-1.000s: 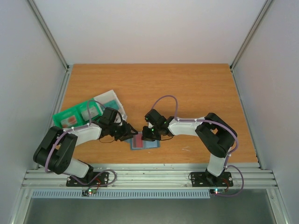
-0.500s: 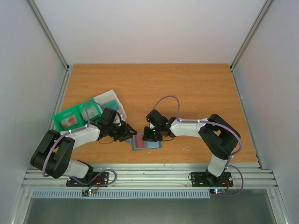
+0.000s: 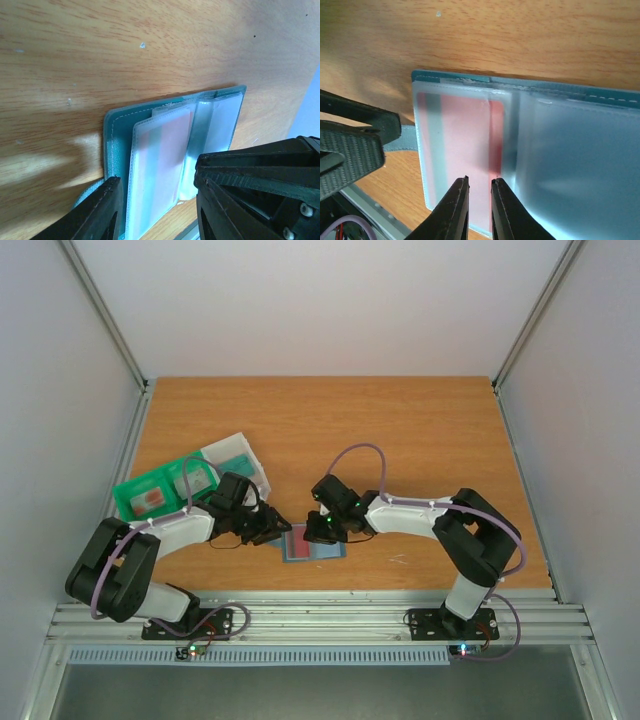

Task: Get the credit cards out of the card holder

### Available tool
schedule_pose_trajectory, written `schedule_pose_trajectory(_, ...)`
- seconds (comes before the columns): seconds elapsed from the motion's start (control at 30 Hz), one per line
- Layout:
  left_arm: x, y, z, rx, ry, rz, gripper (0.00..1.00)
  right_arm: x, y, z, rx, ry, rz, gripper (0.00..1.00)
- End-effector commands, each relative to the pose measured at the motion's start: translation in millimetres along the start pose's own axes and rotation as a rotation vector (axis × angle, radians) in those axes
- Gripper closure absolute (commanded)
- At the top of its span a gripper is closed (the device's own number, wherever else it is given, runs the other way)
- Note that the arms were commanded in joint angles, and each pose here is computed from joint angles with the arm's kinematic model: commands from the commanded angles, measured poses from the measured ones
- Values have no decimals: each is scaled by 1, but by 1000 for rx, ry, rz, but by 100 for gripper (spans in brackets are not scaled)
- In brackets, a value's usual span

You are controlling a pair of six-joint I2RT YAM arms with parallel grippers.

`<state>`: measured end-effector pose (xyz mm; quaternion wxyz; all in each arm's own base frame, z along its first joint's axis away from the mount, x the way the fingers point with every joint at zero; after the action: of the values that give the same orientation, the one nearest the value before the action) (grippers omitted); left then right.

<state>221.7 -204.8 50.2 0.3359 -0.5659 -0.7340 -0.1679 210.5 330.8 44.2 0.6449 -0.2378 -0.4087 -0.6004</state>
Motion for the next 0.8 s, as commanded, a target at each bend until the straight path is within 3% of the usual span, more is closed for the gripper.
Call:
schedule_pose_trajectory(0.0,-4,0,2,-11,-4,1,58,7,8,11,22,-16,-28,86)
schedule_pose_trajectory(0.37,-4,-4,0,3,-46,9,58,-14,0,-5,11,-69,26,85)
schedule_pose_trajectory(0.57,-5,-6,-4,10,-77,22,58,-16,-8,-25,5,-140,29,97)
schedule_pose_trajectory(0.77,-2,-6,-11,-3,-100,26,58,-15,-11,-33,21,-169,27,98)
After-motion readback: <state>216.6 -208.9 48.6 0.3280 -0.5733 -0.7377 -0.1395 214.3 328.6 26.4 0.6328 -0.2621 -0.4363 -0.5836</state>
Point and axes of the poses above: each gripper's point midway between its finger pads, its own x axis back along the fingers, its own z axis along the line the jaws close on, y = z × x, the point moved 1 cm from there along x, back along the fingers, and after that the axes turned 8 degrees about x, right-handed, at the moved point
